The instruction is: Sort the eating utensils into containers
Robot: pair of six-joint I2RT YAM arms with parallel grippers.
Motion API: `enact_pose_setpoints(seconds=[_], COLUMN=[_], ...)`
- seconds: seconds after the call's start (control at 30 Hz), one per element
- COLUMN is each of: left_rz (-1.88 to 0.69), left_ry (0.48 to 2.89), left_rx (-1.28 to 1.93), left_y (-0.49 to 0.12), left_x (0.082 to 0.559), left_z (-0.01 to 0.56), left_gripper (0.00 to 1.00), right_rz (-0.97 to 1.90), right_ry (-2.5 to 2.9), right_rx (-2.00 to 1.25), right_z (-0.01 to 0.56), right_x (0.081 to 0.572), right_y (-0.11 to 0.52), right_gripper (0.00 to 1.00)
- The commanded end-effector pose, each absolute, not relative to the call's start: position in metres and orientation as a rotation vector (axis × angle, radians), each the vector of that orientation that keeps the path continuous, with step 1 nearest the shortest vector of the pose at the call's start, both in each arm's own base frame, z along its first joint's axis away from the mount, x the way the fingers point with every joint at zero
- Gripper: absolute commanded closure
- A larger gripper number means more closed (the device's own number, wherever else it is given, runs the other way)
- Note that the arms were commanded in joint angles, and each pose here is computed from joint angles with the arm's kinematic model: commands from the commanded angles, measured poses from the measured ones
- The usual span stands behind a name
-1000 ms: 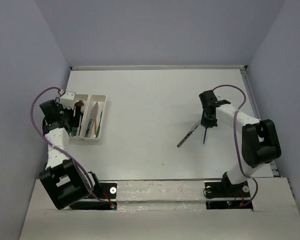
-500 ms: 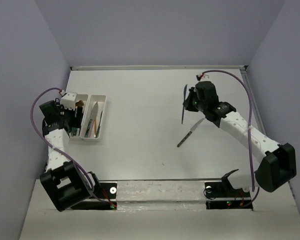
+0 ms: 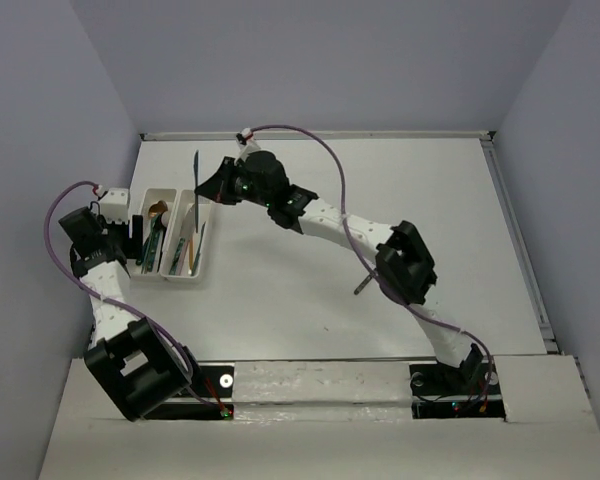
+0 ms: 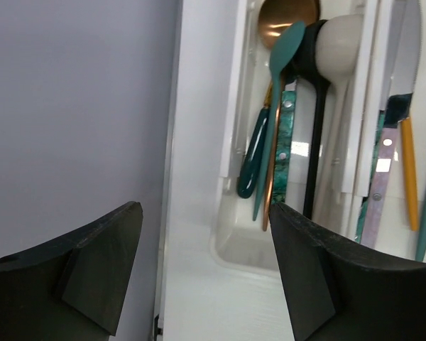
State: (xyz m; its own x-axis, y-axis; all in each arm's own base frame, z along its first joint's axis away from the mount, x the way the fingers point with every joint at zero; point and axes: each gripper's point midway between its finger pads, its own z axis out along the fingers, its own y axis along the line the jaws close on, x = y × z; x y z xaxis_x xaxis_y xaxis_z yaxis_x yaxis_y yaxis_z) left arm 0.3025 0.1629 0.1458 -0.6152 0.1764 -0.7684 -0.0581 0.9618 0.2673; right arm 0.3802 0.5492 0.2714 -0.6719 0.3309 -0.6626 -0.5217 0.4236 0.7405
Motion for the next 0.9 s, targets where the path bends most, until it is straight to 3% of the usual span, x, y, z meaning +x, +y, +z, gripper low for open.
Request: enact_pose_setpoints(seconds=[0.0,0.03,0.3,0.53,0.63,0.87], left_rz=[0.405,0.402,0.379,0.371,0.364,0.356], left_ry=[2.175,2.179,2.187,2.182,2.181,2.179], left_rx=[0.093,0.093,0.099,0.104,0.104,0.121], left_y=[0.178,0.179,0.176,0.175,0.174,0.171], left_x=[0.302,0.302,0.301,0.302,0.302,0.3], left_z=[0.157,0.156,0.15,0.152,0.152,0.155], left_gripper=[0.15,0.15,0.15,0.15,0.15,0.15], right_rz=[1.633,1.639,1.552,1.496,1.468,1.426], right_ry=[1.797,1.846,1.952,2.012,2.031,2.024], right_rx=[-0.052,-0.04,0.173,0.15,0.14,0.078], right_z=[0.289,0.256,0.181,0.158,0.156,0.163], right_x=[0.382,0.382,0.382,0.376,0.375,0.371], right_y=[0.602,0.616,0.639,0.64,0.637,0.629], right_gripper=[1.0,1.0,1.0,0.99,0.71,0.5])
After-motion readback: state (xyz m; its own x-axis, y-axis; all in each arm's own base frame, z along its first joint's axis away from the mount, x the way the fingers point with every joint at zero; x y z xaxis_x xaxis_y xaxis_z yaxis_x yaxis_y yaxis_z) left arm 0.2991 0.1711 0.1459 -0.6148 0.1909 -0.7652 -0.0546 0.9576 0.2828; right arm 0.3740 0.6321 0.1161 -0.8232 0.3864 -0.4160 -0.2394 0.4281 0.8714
